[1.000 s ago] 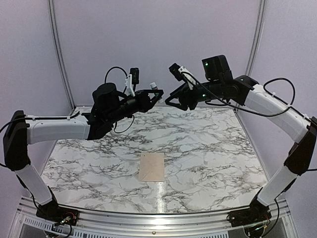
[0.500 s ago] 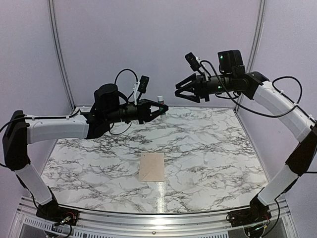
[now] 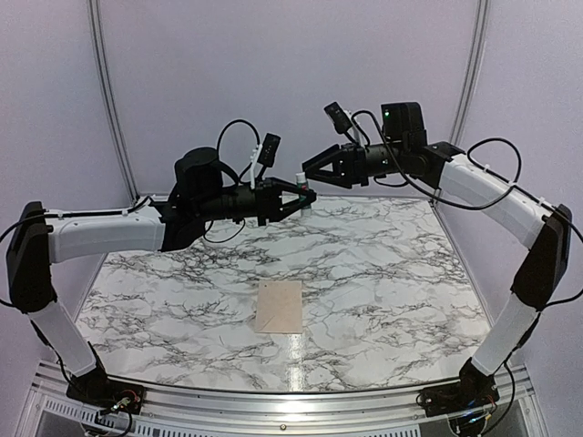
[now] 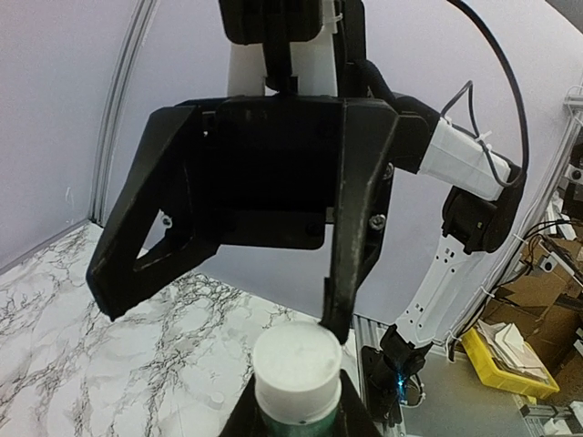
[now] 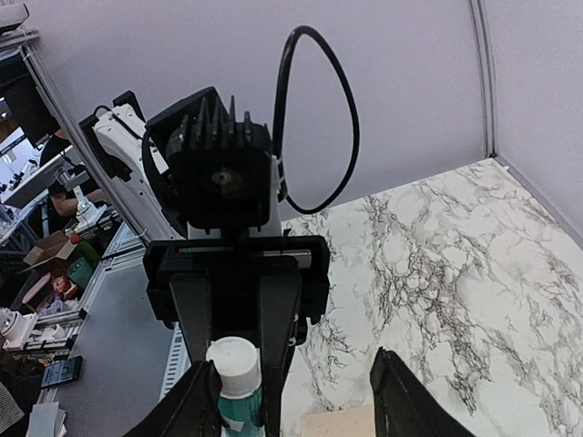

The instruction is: Place the letter into the envelope and seal it

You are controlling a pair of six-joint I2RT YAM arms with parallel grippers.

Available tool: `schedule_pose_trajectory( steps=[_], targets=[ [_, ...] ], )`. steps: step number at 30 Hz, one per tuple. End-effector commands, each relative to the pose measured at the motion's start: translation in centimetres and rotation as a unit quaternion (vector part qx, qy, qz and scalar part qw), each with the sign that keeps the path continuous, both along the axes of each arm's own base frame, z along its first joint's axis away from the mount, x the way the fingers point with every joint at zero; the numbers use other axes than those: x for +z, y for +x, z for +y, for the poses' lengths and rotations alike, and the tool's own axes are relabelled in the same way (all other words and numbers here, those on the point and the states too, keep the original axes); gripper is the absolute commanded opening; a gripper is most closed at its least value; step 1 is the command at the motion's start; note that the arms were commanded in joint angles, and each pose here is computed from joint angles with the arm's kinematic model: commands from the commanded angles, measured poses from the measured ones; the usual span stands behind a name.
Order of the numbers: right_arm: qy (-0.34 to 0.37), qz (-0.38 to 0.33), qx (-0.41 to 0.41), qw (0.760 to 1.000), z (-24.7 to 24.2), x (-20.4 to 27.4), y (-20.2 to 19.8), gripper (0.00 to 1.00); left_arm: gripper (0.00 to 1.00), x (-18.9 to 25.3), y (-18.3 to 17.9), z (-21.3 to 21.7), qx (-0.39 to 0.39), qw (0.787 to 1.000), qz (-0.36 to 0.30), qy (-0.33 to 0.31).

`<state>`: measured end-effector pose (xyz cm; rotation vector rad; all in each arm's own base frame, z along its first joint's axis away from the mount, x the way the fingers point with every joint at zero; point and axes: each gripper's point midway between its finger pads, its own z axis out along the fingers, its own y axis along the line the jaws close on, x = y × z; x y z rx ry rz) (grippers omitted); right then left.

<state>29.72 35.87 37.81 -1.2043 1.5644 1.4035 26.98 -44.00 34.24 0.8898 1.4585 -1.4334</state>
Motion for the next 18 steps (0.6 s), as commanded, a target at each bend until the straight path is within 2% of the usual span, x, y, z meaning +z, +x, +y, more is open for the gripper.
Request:
schedule_pose_trajectory(
  steps=[1, 8, 18],
  targets=[
    [0.013, 0.008, 0.029, 0.999, 1.0, 0.3, -1.4, 0.51, 0.03, 0.7, -0.1, -0.9, -0.014, 1.0, -0.01, -0.008],
    [0.017, 0.019, 0.059, 0.998, 1.6, 0.0, -2.9, 0.44, 0.03, 0.6, 0.4, -1.2, -0.011, 1.0, -0.003, -0.008],
    [0.023, 0.03, 0.069, 0.997, 1.6, 0.0, -3.3, 0.07, 0.05, 0.6, 0.7, -1.3, -0.004, 1.0, -0.001, -0.009]
  ],
)
